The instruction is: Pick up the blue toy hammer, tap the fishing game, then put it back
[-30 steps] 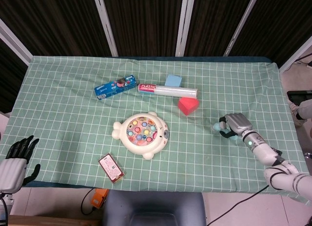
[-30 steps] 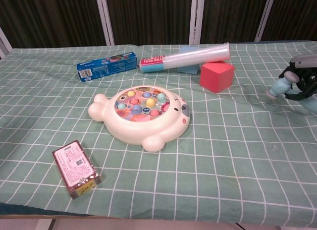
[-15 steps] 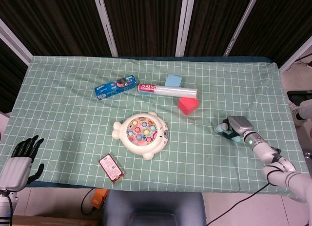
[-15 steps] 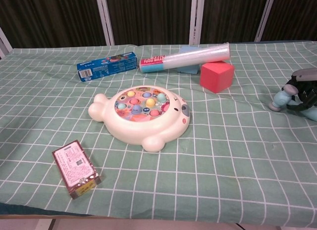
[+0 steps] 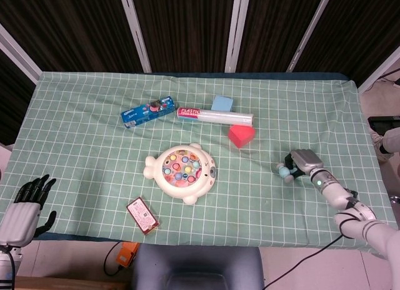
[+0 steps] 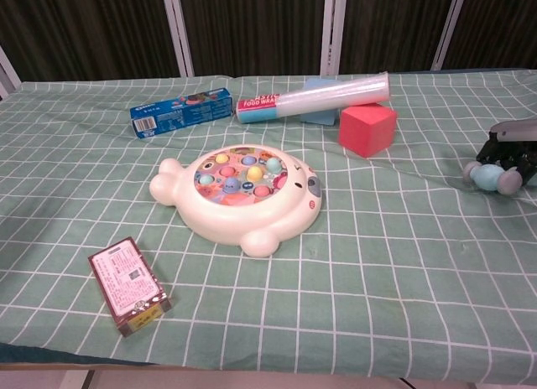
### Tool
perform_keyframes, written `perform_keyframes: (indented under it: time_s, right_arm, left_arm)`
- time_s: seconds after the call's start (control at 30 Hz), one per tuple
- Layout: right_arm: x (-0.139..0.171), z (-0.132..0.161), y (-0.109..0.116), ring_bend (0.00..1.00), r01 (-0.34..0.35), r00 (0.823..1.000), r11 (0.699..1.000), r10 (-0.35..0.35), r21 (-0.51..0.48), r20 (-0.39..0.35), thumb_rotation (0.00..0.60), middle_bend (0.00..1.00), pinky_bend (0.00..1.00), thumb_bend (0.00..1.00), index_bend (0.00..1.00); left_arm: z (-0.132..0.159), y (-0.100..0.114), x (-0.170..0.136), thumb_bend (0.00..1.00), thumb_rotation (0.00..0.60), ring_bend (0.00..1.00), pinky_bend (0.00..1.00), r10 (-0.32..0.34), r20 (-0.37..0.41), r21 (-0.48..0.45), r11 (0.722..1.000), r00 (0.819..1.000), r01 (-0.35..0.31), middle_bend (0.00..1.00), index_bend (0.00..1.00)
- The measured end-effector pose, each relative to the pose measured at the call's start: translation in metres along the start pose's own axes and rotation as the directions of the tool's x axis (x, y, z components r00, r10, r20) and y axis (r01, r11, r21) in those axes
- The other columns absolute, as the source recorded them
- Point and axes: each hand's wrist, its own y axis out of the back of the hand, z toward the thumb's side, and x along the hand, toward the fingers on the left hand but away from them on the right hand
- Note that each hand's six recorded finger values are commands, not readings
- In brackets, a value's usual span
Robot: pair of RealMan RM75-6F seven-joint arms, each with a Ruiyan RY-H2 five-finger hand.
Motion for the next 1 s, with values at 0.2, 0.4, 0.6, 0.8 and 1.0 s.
perform_keyframes:
  time_s: [0.2, 0.4, 0.6, 0.8, 1.0]
  right_arm:
    - [-0.001, -0.001, 0.001, 0.67, 0.006, 1.0, 1.0, -0.006, -0.001, 0.001, 0.6, 0.69, 0.66, 0.49, 0.78]
    - [-0.002, -0.002, 0.0, 0.66, 0.003, 1.0, 1.0, -0.003, -0.017, 0.008, 0.6, 0.69, 0.66, 0.48, 0.77]
    - [-0.001, -0.003, 0.003, 0.65, 0.011, 1.0, 0.999, -0.01, -0.036, 0.006, 0.6, 0.66, 0.65, 0.47, 0.73]
    - [-0.001, -0.009, 0.005, 0.63, 0.02, 1.0, 0.999, -0.019, -0.036, 0.019, 0.6, 0.62, 0.65, 0.46, 0.66]
    - [-0.002, -0.012, 0.004, 0.61, 0.025, 0.999, 0.999, -0.024, -0.023, 0.028, 0.6, 0.59, 0.64, 0.43, 0.62]
  left_arm:
    - [0.0, 0.0, 0.0, 0.43, 0.6, 0.0, 0.1, 0.001, 0.001, -0.001, 1.0, 1.0, -0.001, 0.0, 0.0]
    - [0.0, 0.0, -0.001, 0.43, 0.6, 0.0, 0.1, 0.0, 0.001, -0.001, 1.0, 1.0, 0.0, 0.0, 0.0]
    - [0.0, 0.0, 0.0, 0.43, 0.6, 0.0, 0.1, -0.001, 0.0, 0.0, 1.0, 1.0, 0.001, 0.0, 0.0]
    - [0.0, 0.0, 0.0, 0.43, 0.6, 0.0, 0.1, -0.001, 0.0, -0.001, 1.0, 1.0, 0.001, 0.01, 0.0]
    - [0.0, -0.001, 0.0, 0.43, 0.6, 0.0, 0.1, -0.004, 0.0, 0.001, 1.0, 1.0, 0.004, 0.01, 0.0]
